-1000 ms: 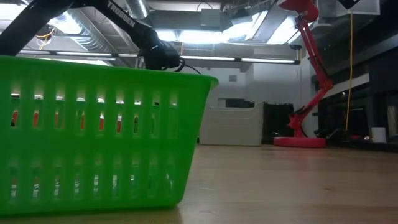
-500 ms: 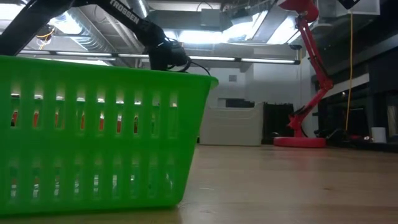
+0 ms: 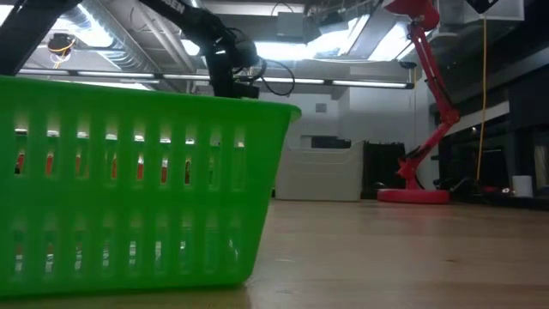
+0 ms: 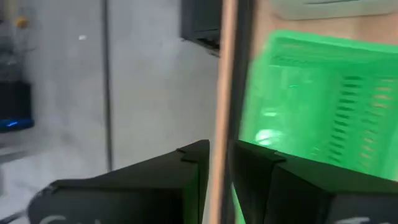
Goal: Stack baskets by color
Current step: Stack the bottom right green bin on top of the top green bin
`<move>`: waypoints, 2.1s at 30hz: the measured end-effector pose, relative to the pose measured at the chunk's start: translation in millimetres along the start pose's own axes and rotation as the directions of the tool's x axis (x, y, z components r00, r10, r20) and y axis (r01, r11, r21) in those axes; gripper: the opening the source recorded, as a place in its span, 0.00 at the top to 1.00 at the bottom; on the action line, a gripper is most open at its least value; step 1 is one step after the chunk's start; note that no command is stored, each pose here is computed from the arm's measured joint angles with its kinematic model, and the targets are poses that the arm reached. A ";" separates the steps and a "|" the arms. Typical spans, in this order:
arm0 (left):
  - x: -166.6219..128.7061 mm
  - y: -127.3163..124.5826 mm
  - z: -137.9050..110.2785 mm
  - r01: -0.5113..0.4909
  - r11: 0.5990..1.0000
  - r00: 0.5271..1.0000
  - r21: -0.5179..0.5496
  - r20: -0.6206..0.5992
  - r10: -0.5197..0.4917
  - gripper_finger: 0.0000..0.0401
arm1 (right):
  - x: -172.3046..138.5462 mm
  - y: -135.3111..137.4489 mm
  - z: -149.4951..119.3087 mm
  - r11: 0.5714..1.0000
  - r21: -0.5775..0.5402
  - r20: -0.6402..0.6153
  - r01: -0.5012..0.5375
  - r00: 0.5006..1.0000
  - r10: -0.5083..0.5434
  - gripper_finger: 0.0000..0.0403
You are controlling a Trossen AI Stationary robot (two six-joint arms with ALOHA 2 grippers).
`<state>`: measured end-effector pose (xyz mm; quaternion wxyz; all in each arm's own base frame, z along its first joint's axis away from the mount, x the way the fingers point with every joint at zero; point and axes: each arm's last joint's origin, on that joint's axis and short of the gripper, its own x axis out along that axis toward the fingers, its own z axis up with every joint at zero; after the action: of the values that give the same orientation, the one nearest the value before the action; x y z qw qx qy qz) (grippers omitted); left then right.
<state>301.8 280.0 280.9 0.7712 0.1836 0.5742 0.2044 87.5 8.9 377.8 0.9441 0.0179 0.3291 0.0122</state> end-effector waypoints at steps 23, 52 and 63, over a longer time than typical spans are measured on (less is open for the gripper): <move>69.2 -27.9 11.9 -0.091 0.995 0.991 0.029 -0.099 0.093 0.87 | 0.0 -0.2 -2.2 1.000 -0.002 -0.023 0.002 1.000 -0.002 0.98; -33.1 -95.6 36.2 0.243 0.968 0.967 -0.055 -0.062 -0.246 0.93 | 0.0 -0.3 -2.6 1.000 -0.014 -0.026 0.002 1.000 -0.003 0.98; 58.9 -70.6 -12.3 0.296 0.948 0.925 -0.116 -0.213 -0.315 1.00 | 0.0 -0.3 -3.2 1.000 -0.006 -0.034 0.003 0.999 -0.003 0.98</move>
<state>312.5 251.7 193.2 0.7292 0.0353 0.6719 0.1248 85.5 8.6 375.3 0.9384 0.0143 0.3450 0.0119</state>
